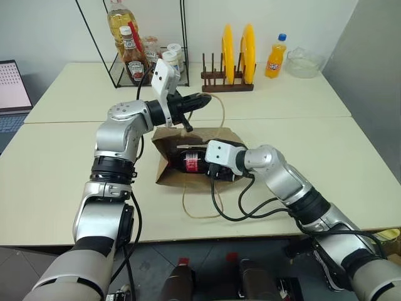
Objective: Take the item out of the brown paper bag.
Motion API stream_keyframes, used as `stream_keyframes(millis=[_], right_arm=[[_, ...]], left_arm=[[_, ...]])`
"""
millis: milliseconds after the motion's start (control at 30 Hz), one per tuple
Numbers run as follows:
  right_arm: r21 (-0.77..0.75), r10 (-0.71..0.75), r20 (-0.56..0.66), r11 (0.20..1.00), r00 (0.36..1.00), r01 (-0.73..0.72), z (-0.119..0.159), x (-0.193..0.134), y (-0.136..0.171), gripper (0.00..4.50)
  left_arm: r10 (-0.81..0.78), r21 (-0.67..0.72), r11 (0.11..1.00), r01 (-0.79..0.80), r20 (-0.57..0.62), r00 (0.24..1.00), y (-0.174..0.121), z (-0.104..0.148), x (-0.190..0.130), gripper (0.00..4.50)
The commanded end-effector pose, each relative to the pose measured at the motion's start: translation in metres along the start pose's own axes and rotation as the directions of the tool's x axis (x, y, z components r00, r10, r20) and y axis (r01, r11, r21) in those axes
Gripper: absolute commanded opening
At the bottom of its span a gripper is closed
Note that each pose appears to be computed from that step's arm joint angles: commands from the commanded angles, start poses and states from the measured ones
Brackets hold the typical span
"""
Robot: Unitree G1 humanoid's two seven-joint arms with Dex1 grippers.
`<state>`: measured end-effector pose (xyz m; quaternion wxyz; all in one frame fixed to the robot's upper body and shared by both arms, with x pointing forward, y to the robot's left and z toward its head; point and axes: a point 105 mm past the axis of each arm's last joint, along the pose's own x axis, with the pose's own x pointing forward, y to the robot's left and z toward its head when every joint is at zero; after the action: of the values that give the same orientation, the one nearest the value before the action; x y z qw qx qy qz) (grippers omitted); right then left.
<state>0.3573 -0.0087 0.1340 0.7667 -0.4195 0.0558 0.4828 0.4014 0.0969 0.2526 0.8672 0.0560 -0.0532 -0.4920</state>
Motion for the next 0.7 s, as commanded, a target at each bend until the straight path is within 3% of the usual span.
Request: stream_keyframes(millis=[33, 167, 400, 533, 700], right_arm=[[0.007, -0.019, -0.031, 1.000, 0.999, 0.019, -0.008, -0.001, 0.001, 2.88], [-0.011, -0.037, -0.052, 0.999, 0.998, 0.037, -0.012, 0.003, -0.002, 1.64], [-0.034, -0.035, -0.066, 0.999, 0.997, 0.033, -0.012, 0.012, -0.005, 1.64], [-0.022, -0.018, -0.039, 1.000, 0.999, 0.017, -0.005, 0.016, -0.006, 2.63], [-0.044, -0.002, -0.074, 0.999, 0.997, -0.001, -0.012, 0.024, -0.006, 4.38]], left_arm=[[-0.018, 0.045, 0.999, 0.017, 0.036, 0.999, -0.003, 0.016, 0.005, 0.00], [-0.021, 0.046, 0.999, 0.020, 0.035, 0.999, -0.002, 0.016, 0.005, 0.00], [-0.017, 0.048, 0.999, 0.015, 0.033, 0.999, -0.002, 0.015, 0.003, 0.00], [-0.012, 0.049, 0.999, 0.010, 0.033, 0.999, -0.002, 0.015, 0.000, 0.00], [-0.008, 0.049, 0.999, 0.007, 0.034, 0.999, -0.003, 0.014, -0.001, 0.00]])
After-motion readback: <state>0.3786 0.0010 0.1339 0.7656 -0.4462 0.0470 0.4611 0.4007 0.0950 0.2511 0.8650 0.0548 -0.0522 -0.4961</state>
